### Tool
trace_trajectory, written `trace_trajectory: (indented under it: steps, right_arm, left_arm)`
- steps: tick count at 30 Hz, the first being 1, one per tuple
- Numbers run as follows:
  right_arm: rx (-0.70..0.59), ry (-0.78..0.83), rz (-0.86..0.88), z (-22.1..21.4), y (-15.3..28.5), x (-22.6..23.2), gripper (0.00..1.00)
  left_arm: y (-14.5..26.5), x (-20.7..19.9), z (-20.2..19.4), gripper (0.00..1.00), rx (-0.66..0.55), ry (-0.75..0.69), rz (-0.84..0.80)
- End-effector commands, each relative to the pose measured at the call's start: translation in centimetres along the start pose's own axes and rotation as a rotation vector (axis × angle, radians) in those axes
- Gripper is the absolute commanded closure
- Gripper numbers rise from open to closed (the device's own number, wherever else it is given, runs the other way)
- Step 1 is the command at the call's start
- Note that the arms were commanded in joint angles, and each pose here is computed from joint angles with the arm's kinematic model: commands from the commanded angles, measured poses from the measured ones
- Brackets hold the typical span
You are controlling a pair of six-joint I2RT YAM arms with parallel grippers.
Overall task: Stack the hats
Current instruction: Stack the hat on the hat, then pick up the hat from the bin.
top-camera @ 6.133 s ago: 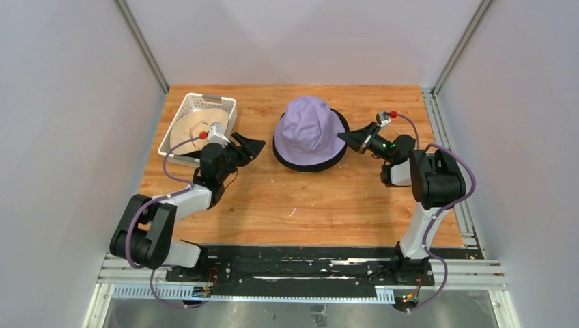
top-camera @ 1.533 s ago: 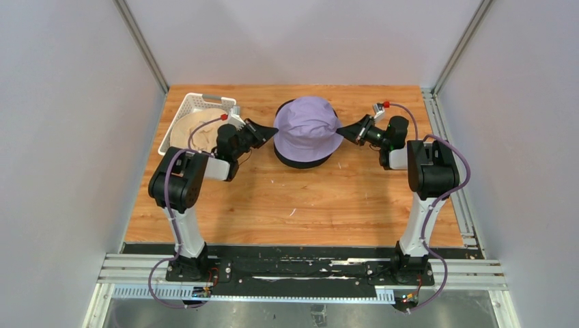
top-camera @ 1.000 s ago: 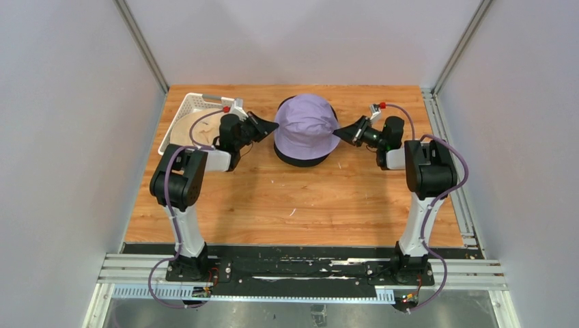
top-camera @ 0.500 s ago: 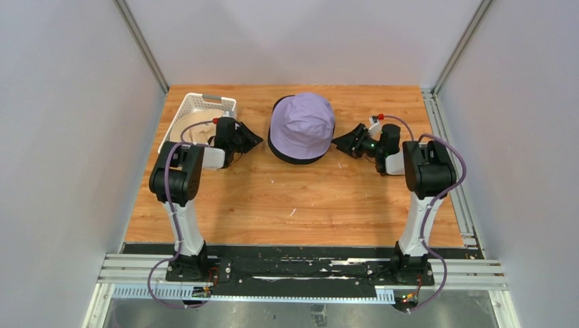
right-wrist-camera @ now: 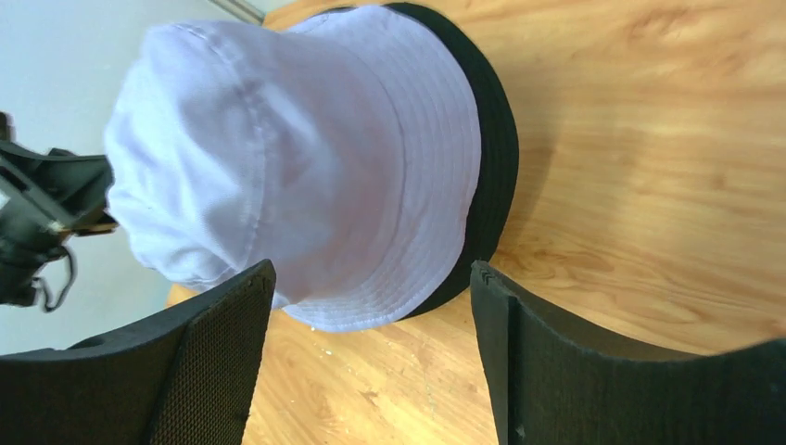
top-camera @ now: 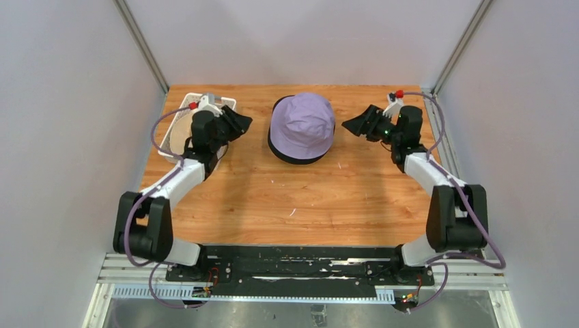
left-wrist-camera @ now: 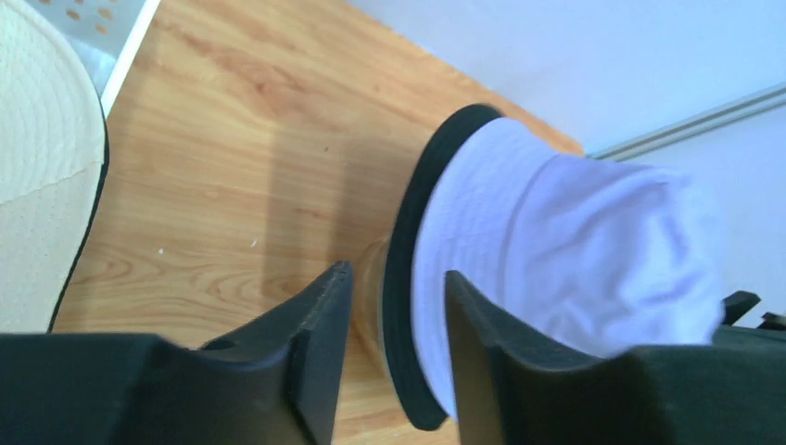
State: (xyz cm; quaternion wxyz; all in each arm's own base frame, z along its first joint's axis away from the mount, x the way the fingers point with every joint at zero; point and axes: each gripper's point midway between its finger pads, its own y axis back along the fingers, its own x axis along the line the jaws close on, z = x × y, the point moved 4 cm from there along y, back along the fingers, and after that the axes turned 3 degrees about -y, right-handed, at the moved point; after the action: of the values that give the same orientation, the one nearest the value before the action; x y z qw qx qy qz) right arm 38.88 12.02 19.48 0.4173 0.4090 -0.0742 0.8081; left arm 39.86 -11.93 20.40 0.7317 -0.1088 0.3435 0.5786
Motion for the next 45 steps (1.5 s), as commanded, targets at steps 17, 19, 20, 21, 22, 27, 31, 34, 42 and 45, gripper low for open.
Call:
trace_trajectory:
  steps: [17, 19, 20, 21, 22, 27, 31, 34, 42, 45]
  right_arm:
    - [-0.055, 0.394, 0.049, 4.3, 6.0, 14.4, 0.22]
    - [-0.05, 0.398, 0.061, 4.1, 5.9, 14.9, 0.21]
    - [-0.05, 0.398, 0.061, 4.1, 5.8, 14.9, 0.21]
    - [-0.051, 0.398, 0.06, 4.1, 5.8, 14.8, 0.21]
    - [-0.05, 0.398, 0.06, 4.0, 5.7, 14.7, 0.21]
    - [-0.048, 0.389, 0.048, 3.6, 5.4, 14.0, 0.21]
    - [-0.041, 0.377, 0.057, 3.3, 5.0, 13.7, 0.21]
    - [-0.034, 0.368, 0.06, 3.2, 4.8, 13.6, 0.22]
    - [-0.03, 0.362, 0.062, 2.9, 4.8, 13.4, 0.22]
    - [-0.032, 0.364, 0.06, 2.9, 4.9, 13.4, 0.22]
  left_arm:
    - [12.7, 3.5, 8.5, 0.0, -0.271, -0.223, 0.601]
    - [12.3, 4.3, 7.9, 0.03, -0.234, -0.208, 0.638]
    - [12.0, 4.6, 7.5, 0.05, -0.211, -0.199, 0.636]
    - [11.7, 4.8, 7.1, 0.07, -0.191, -0.195, 0.627]
    - [11.4, 5.1, 6.8, 0.09, -0.174, -0.194, 0.626]
    - [10.4, 6.5, 6.1, 0.17, -0.08, -0.355, 0.654]
    - [9.1, 6.5, 5.5, 0.24, 0.027, -0.47, 0.606]
    - [8.2, 6.2, 5.0, 0.26, 0.085, -0.545, 0.585]
    - [6.2, 5.4, 3.1, 0.26, 0.188, -0.658, 0.562]
    - [5.5, 5.8, 2.4, 0.26, 0.218, -0.676, 0.58]
